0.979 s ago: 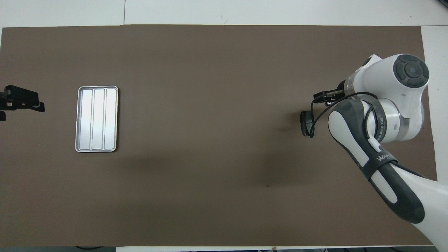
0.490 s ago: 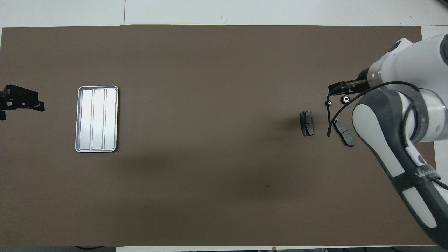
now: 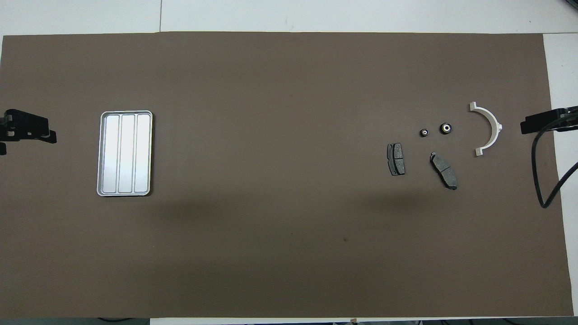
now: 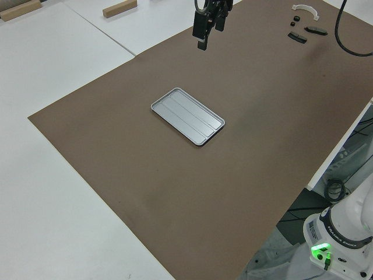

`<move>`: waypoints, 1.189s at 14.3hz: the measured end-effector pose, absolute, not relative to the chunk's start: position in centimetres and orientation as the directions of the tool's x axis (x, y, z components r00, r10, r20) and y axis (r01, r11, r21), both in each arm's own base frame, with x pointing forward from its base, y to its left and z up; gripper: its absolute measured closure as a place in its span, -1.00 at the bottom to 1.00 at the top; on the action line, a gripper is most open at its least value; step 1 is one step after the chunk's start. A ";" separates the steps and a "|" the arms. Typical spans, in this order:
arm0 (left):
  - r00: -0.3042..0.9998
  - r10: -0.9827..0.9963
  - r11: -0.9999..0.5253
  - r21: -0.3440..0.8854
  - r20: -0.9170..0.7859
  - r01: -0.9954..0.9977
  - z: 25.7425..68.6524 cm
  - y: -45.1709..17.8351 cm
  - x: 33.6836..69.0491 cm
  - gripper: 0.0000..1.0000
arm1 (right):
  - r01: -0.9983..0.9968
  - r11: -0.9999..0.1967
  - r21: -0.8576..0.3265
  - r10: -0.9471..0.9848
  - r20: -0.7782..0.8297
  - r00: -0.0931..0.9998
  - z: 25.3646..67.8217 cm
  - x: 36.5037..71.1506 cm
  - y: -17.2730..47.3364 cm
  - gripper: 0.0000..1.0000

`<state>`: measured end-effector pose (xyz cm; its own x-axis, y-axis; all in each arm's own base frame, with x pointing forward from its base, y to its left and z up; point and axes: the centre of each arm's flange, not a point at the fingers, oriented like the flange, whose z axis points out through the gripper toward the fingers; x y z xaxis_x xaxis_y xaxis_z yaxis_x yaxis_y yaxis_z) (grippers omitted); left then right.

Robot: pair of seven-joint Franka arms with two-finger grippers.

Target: Place bearing gear from tray to pile

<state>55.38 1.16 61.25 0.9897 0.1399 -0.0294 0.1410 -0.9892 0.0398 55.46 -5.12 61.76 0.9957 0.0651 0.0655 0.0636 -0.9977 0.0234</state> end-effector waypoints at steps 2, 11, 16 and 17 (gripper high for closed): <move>0.990 0.140 -0.989 0.040 -0.030 0.141 61.2 1.2 55.4 -1.00 | 0.066 -0.998 0.023 0.068 0.064 0.996 61.7 55.5 -5.0 -1.00; 0.990 0.140 -0.989 0.040 -0.030 0.141 61.2 1.2 55.4 -1.00 | 0.070 -0.998 0.009 0.069 -0.024 0.997 60.6 54.1 -4.7 -1.00; 0.990 0.140 -0.989 0.040 -0.031 0.141 61.2 1.2 55.4 -1.00 | 0.064 -0.998 0.004 0.063 -0.048 0.997 60.7 53.3 -5.0 -1.00; 0.990 0.139 -0.989 0.040 -0.031 0.141 61.2 1.1 55.4 -1.00 | 0.062 -0.998 0.004 0.062 -0.052 0.997 60.7 53.2 -5.1 -1.00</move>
